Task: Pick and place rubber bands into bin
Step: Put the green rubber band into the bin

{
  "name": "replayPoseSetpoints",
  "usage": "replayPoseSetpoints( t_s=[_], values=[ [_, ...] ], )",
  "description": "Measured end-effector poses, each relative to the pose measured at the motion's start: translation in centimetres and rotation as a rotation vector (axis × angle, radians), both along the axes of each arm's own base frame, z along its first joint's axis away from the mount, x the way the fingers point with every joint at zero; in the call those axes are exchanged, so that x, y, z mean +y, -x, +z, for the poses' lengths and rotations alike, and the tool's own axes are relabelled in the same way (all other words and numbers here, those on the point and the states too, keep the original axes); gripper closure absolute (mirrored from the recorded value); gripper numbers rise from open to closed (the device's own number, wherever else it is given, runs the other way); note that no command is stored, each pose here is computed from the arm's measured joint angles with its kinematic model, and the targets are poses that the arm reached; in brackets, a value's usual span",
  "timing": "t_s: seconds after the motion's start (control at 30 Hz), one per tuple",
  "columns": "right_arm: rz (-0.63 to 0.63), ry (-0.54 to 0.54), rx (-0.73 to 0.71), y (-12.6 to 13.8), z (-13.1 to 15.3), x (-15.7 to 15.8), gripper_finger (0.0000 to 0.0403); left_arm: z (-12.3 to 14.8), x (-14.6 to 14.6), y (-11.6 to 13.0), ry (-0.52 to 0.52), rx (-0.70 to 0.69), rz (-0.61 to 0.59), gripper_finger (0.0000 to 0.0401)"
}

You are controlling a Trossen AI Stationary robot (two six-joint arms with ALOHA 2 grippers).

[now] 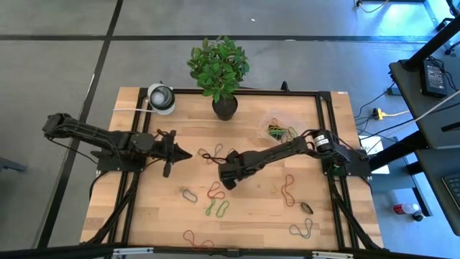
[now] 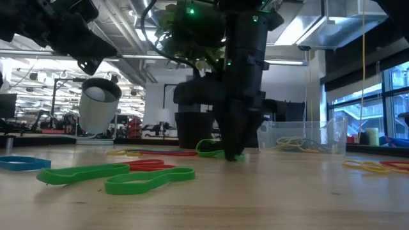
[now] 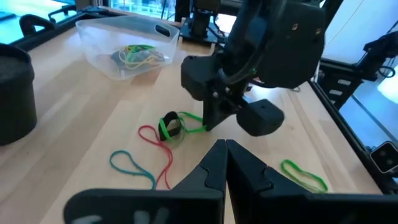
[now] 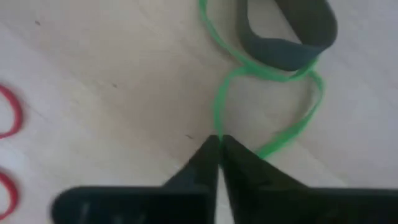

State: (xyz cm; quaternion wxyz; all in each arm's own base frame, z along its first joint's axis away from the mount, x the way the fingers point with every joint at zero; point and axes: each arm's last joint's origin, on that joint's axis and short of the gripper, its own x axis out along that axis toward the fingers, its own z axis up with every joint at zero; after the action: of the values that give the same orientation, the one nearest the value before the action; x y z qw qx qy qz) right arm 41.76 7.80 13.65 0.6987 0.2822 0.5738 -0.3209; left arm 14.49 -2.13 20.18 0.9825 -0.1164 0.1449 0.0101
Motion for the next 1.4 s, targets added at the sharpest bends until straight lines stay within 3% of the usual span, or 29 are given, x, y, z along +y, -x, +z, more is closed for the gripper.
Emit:
replayPoseSetpoints(
  t_s=[0.1,0.23,0.5,0.7,0.93,1.13,1.4],
  values=[
    [0.012,0.012,0.002,-0.1,1.0,0.5,0.0392,0.0,0.0,0.1,0.000,-0.002,0.000,0.0400],
    [0.031,0.056,-0.021,-0.3,5.5,1.4,0.0399,0.0,0.0,0.1,-0.001,0.001,0.000,0.0400],
    [0.051,0.287,0.067,1.6,14.0,1.6,0.0401,-0.1,0.0,0.2,-0.002,0.010,0.001,0.0400],
    [0.107,0.338,0.045,3.2,16.9,0.3,0.0402,-0.1,0.0,0.1,0.024,0.004,0.009,0.0400],
    [-0.020,0.356,0.133,9.3,16.6,-3.9,0.0402,0.1,0.0,0.3,0.089,-0.004,0.003,0.0400],
    [-0.121,0.291,0.053,14.5,15.1,-8.0,0.0403,0.1,0.0,0.2,0.100,-0.004,0.012,0.0400],
    [-0.146,0.164,-0.032,18.1,9.7,-13.9,0.0403,0.4,0.2,0.1,0.006,-0.040,0.046,0.0400]
  ],
)
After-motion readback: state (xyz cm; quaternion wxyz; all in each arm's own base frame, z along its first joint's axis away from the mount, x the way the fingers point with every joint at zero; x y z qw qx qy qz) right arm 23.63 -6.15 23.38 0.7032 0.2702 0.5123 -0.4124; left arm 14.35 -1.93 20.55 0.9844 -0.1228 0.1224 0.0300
